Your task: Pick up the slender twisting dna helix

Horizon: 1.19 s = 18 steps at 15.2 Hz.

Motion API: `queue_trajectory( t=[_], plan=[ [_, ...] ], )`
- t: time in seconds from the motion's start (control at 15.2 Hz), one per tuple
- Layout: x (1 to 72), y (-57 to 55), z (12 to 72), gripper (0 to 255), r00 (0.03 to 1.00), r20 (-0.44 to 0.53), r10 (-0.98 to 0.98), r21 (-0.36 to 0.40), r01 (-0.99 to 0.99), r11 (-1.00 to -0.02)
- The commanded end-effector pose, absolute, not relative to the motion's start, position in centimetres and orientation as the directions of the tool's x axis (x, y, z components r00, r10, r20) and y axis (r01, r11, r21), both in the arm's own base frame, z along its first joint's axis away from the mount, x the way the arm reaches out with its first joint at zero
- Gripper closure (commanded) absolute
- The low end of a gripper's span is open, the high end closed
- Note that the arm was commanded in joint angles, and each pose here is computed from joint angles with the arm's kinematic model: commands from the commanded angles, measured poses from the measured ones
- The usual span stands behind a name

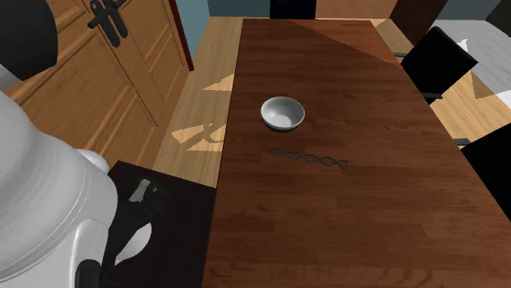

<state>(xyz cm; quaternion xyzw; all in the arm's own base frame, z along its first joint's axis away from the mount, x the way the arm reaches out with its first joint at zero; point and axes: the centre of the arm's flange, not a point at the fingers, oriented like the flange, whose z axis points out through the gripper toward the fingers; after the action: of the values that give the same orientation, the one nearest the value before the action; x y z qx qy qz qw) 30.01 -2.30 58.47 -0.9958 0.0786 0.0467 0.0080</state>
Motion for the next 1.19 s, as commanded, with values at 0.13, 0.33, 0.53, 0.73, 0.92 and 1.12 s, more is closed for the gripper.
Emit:
queue_trajectory(
  t=[0.13,0.33,0.53,0.73,0.92,1.12],
  plan=[
    [31.0,-0.3,57.1,0,0.983,-0.092,-0.16,-0.012,-0.161,-0.987],
    [32.5,2.6,55.1,0,0.982,-0.09,-0.165,-0.016,-0.167,-0.986],
    [34.1,5.5,53.1,0,0.981,-0.087,-0.171,-0.021,-0.173,-0.985],
    [35.7,8.5,51.1,0,0.981,-0.085,-0.176,-0.026,-0.179,-0.983],
    [37.3,11.4,49.1,0,0.98,-0.082,-0.182,-0.03,-0.185,-0.982],
    [38.9,14.4,47.2,0,0.979,-0.08,-0.188,-0.035,-0.191,-0.981]
  ],
)
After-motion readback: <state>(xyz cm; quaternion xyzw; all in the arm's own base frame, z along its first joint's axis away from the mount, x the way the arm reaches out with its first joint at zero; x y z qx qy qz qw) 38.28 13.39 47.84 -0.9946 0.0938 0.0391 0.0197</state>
